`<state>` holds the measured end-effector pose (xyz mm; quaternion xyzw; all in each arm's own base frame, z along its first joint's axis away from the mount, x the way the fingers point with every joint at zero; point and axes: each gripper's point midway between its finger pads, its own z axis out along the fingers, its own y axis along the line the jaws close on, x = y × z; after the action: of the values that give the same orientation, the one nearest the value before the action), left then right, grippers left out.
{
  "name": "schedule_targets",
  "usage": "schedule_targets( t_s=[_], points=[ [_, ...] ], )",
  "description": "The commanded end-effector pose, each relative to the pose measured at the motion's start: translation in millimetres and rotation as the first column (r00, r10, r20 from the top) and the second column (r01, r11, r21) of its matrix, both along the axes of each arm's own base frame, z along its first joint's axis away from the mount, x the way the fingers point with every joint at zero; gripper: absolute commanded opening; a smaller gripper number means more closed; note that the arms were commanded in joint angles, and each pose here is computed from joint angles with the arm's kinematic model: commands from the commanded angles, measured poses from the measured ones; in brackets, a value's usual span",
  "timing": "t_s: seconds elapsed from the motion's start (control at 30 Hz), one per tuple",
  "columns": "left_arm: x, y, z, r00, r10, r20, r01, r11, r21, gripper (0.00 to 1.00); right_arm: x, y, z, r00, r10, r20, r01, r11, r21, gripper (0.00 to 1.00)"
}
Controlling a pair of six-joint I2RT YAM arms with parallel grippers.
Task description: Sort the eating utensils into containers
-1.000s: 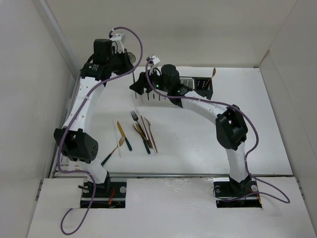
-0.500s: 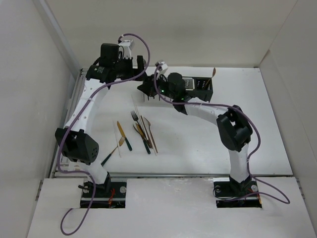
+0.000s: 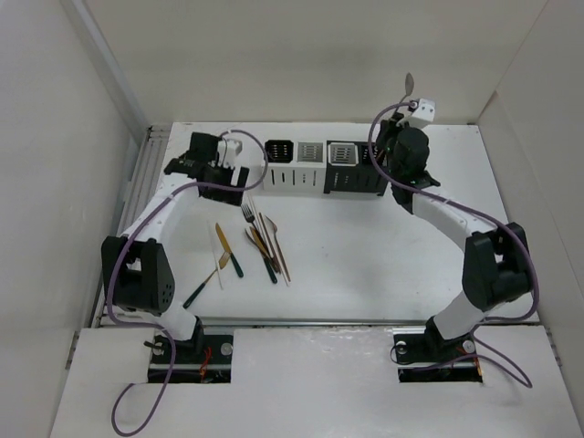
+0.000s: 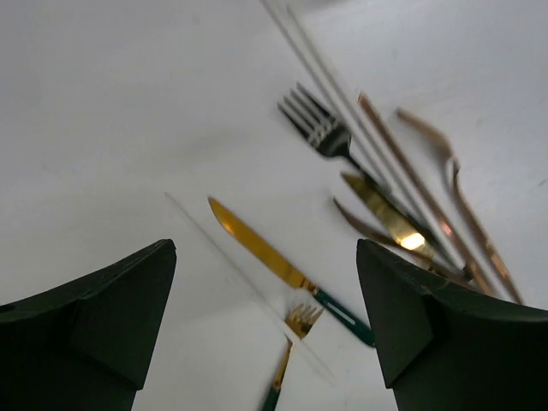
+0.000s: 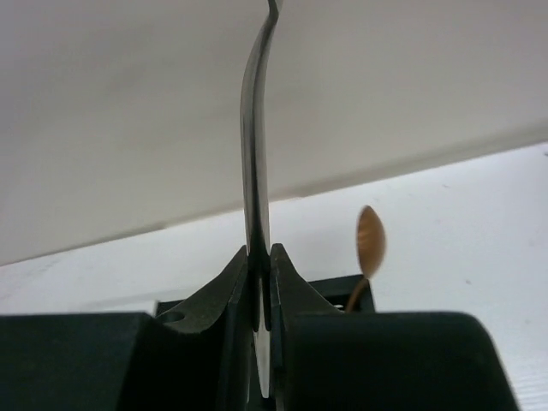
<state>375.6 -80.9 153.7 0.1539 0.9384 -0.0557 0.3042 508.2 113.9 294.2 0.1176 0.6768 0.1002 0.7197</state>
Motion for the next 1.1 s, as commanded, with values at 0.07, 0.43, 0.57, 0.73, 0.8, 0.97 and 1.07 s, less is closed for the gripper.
schedule_targets(
  t_s=[0.07,0.43,0.57,0.73,0.8,0.97,1.07],
  points=[
    [-32,10,-31,0.997,-0.042,-0.059,0.045,0.998,0.054,0.83,21,-20,-26,0.991,-0.126,-0.046,0.123,0.990,-0.066,0.00],
    [-49,23,-58,0.994,0.010,-0.105,0.000,0.996,0.092,0.83,40,-25,-74,0.968,-0.201,-0.152,0.187,0.977,-0.103,0.00],
    [-47,26,-57,0.995,0.019,-0.096,-0.010,0.996,0.090,0.83,49,-17,-77,0.963,-0.194,-0.187,0.173,0.977,-0.122,0.00],
    [-52,31,-61,0.994,0.031,-0.103,-0.020,0.994,0.111,0.84,46,-15,-90,0.943,-0.210,-0.259,0.183,0.975,-0.126,0.10],
    [-55,33,-67,0.993,0.029,-0.112,-0.015,0.992,0.125,0.84,36,-18,-97,0.937,-0.212,-0.278,0.182,0.975,-0.129,0.11],
    [-55,33,-67,0.993,0.029,-0.112,-0.015,0.992,0.125,0.84,27,-7,-109,0.934,-0.185,-0.306,0.160,0.981,-0.108,0.23],
    [-50,33,-62,0.996,0.021,-0.092,-0.009,0.992,0.126,0.86,23,-6,-118,0.923,-0.179,-0.340,0.145,0.982,-0.124,0.52]
  ],
)
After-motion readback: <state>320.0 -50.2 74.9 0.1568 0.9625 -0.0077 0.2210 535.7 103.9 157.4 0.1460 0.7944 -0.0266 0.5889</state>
